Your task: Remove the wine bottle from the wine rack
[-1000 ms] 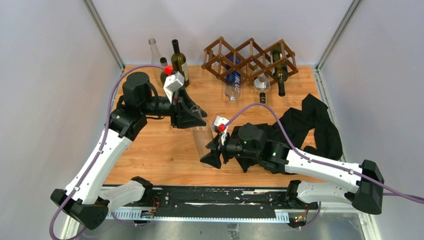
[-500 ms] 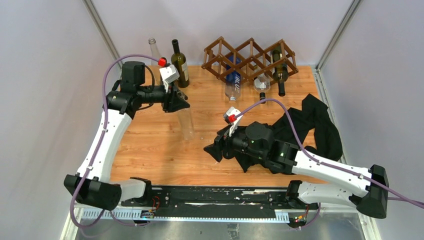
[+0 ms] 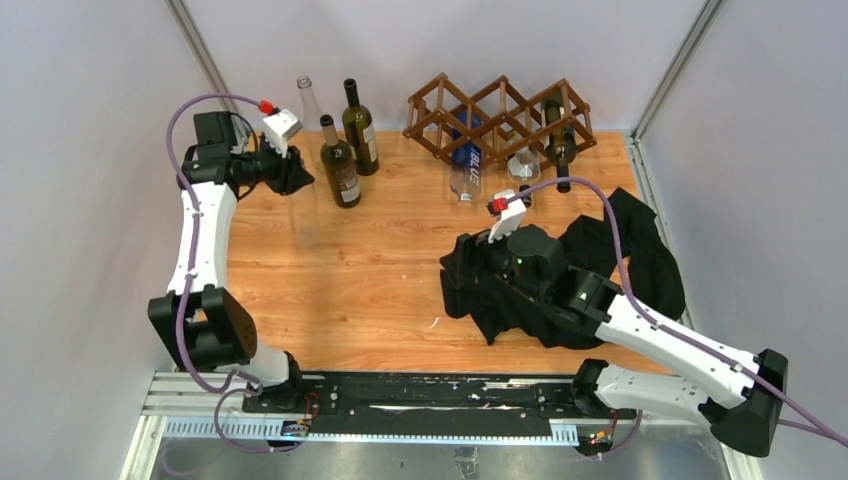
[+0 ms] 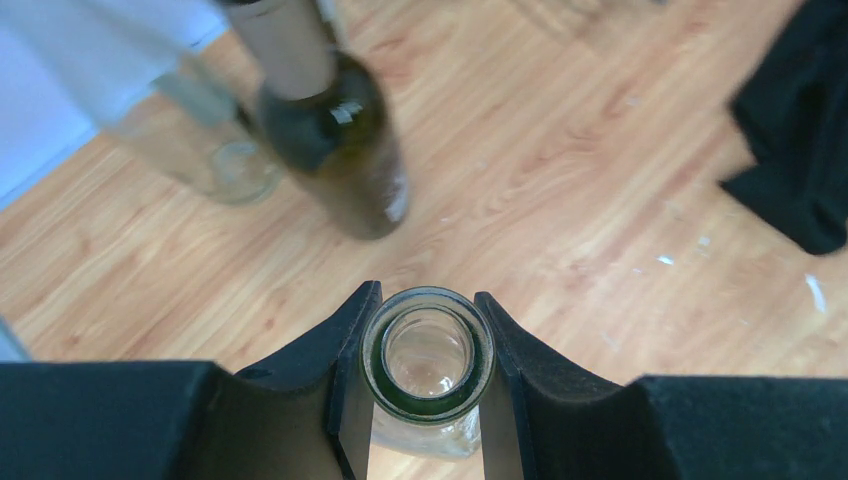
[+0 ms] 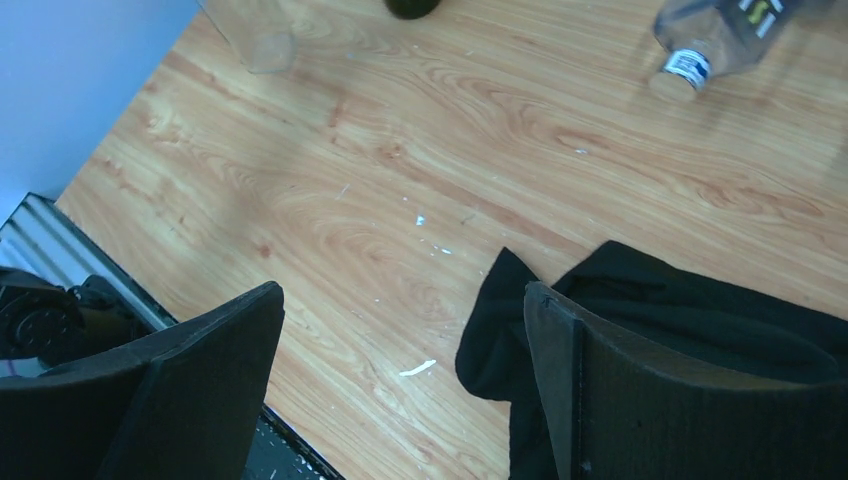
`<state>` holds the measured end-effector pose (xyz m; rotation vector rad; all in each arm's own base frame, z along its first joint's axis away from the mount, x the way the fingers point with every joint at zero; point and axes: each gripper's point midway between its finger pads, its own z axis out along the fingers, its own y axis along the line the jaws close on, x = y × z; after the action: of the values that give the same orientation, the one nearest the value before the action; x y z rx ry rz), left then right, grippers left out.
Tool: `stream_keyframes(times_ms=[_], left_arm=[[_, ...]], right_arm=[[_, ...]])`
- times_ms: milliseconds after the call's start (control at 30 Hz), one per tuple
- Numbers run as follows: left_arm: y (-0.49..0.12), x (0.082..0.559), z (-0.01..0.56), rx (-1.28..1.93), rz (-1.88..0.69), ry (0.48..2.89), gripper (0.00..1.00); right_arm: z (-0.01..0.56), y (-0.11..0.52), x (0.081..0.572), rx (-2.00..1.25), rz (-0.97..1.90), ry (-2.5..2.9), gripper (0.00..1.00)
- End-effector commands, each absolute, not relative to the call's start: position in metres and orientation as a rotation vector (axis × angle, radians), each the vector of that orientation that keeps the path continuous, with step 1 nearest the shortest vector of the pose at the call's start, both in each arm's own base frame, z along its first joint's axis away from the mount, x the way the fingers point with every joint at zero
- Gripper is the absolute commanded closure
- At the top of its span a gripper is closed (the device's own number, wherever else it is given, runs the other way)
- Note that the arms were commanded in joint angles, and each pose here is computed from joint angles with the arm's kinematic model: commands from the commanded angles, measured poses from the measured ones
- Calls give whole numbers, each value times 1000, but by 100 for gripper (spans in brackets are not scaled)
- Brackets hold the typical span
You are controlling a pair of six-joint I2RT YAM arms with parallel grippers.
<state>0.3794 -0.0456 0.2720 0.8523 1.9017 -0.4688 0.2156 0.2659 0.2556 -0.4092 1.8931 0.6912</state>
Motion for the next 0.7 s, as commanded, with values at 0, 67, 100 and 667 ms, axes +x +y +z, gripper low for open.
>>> stream_keyframes(times_ms=[0, 67, 100, 667], left_arm=[[-5, 428, 305, 756, -266, 1778, 100], [9, 445, 311, 696, -196, 1755, 100], [13, 453, 312, 663, -173, 1740, 100], [57, 535, 307, 329, -92, 1645, 100]], right_arm=[[265, 236, 227, -249, 601, 1911, 7], [264, 226, 231, -203, 550, 1918, 7], [262, 221, 233, -179, 523, 1925, 7], [248, 159, 248, 75, 358, 1987, 6]])
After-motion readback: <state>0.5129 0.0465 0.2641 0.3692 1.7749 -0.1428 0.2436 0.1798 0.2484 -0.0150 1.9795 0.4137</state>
